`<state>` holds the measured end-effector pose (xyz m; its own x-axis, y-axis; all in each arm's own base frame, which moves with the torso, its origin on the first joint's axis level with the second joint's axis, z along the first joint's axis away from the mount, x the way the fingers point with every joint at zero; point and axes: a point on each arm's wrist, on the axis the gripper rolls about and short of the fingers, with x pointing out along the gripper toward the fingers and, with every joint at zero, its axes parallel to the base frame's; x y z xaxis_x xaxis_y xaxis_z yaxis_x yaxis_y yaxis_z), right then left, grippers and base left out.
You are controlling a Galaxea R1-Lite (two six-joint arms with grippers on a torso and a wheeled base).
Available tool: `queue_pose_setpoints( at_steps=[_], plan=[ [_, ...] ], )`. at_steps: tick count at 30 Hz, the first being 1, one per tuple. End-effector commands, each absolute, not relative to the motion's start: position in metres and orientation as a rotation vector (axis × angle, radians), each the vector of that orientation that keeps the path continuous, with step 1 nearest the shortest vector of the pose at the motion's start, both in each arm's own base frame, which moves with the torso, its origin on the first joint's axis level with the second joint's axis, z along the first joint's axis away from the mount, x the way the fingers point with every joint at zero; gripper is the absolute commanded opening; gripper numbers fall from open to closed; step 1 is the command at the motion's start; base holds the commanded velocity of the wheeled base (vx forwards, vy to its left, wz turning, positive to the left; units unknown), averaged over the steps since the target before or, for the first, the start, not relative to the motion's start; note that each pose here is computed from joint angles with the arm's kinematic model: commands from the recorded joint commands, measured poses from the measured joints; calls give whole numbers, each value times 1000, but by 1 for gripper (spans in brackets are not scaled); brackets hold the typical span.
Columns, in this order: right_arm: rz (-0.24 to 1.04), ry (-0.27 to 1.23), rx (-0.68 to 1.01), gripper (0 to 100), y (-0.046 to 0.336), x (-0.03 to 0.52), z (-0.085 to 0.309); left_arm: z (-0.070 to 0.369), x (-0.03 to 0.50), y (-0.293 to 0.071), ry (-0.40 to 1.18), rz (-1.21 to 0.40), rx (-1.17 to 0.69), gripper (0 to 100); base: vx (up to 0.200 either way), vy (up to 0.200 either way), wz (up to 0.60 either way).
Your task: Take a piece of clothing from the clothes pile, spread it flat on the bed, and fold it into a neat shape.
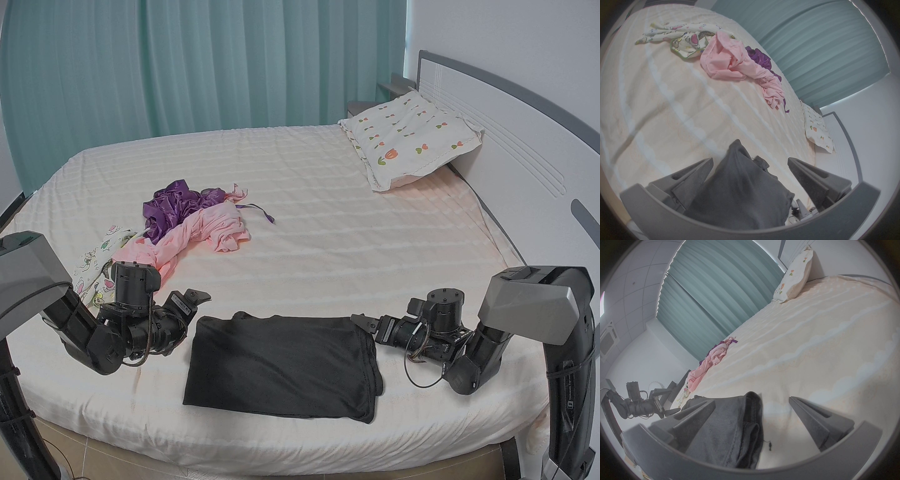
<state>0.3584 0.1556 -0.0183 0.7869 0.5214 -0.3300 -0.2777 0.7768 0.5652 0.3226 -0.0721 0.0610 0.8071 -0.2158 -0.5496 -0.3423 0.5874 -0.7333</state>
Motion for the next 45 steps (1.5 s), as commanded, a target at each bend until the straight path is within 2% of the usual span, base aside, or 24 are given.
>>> queue_pose_setpoints(
  at_steps=[1,5,6,13,19,22,30,31,35,40,45],
  plan=[
    [464,507,515,100,166,363,-30,66,321,-71,647,70,-1007,100,0,0,0],
    [462,489,514,100,168,366,-28,65,321,-71,650,74,-1020,100,0,0,0],
    [471,487,513,0,171,366,-27,65,321,-71,652,76,-1020,100,0,0,0],
    [466,506,511,0,173,367,-28,63,321,-70,657,82,-1022,100,0,0,0],
    [453,476,530,0,170,375,-24,62,321,-70,660,84,-1023,100,0,0,0],
    [405,434,566,0,171,384,-19,61,322,-70,660,86,-1022,100,0,0,0],
    [396,440,564,0,168,383,-20,59,322,-70,662,92,-1021,100,0,0,0],
    [396,445,563,100,168,382,-21,58,323,-70,666,94,-1021,100,0,0,0],
    [392,466,557,100,166,374,-20,56,323,-69,669,102,-1021,100,0,0,0],
    [382,457,564,100,154,365,-2,51,323,-69,684,112,-1019,100,0,0,0],
    [386,549,553,100,140,327,2,49,321,-68,692,117,-1017,100,0,0,0]
  ],
)
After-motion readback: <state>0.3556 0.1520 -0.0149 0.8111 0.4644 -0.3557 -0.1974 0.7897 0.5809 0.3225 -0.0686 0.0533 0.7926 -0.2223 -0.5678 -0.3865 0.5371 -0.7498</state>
